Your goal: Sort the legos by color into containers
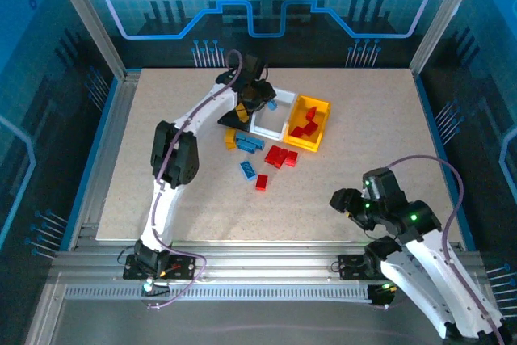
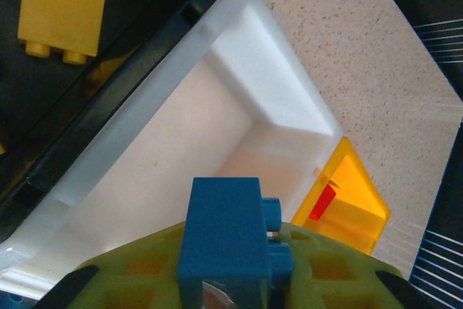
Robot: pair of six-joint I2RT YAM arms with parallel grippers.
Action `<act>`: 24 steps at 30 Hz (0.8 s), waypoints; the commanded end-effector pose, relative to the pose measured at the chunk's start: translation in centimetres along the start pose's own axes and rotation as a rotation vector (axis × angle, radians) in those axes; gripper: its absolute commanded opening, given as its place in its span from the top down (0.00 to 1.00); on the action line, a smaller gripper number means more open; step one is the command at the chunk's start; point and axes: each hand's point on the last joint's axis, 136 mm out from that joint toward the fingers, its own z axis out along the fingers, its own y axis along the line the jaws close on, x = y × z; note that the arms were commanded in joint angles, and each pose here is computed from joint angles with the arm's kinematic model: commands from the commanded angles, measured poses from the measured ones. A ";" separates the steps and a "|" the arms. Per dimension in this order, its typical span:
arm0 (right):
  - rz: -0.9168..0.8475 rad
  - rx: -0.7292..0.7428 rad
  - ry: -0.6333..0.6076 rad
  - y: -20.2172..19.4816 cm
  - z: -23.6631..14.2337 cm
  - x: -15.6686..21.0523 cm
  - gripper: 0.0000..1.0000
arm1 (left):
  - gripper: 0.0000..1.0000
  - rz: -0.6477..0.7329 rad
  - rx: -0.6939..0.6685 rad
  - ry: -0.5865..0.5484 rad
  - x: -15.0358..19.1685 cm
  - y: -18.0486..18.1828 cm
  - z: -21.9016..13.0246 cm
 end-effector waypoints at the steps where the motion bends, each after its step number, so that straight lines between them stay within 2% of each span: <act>1: -0.031 0.041 0.013 -1.0 0.0 0.5 0.36 | 0.80 0.066 -0.064 -0.026 0.8 -0.1 -0.1; 4: -0.112 0.039 0.072 -0.8 1.2 0.9 0.36 | 0.75 0.122 -0.081 -0.031 1.6 -0.2 0.3; 7: -0.129 0.058 0.139 -0.4 1.3 1.5 0.36 | 0.64 0.105 -0.116 -0.007 2.3 0.8 0.7; 11: -0.166 0.015 0.116 1.2 1.3 0.5 0.35 | 0.53 0.123 -0.082 -0.006 2.0 0.0 1.2; 14: -0.197 0.054 0.114 1.2 2.1 -0.3 0.35 | 0.47 0.185 -0.055 0.016 2.6 -1.1 0.8; 16: -0.159 0.075 0.137 1.2 2.5 -0.3 0.35 | 0.44 0.240 -0.051 0.027 3.0 -1.5 -0.6; 19: -0.108 0.016 0.136 2.2 3.4 -0.3 0.35 | 0.41 0.340 -0.066 0.024 3.8 -1.1 -4.1; 21: -0.124 -0.006 0.126 2.7 3.9 -0.7 0.35 | 0.39 0.390 -0.092 0.023 4.7 0.4 -6.8; 24: -0.167 0.034 0.168 3.1 4.1 -1.0 0.35 | 0.38 0.408 -0.168 0.078 7.2 4.9 -9.3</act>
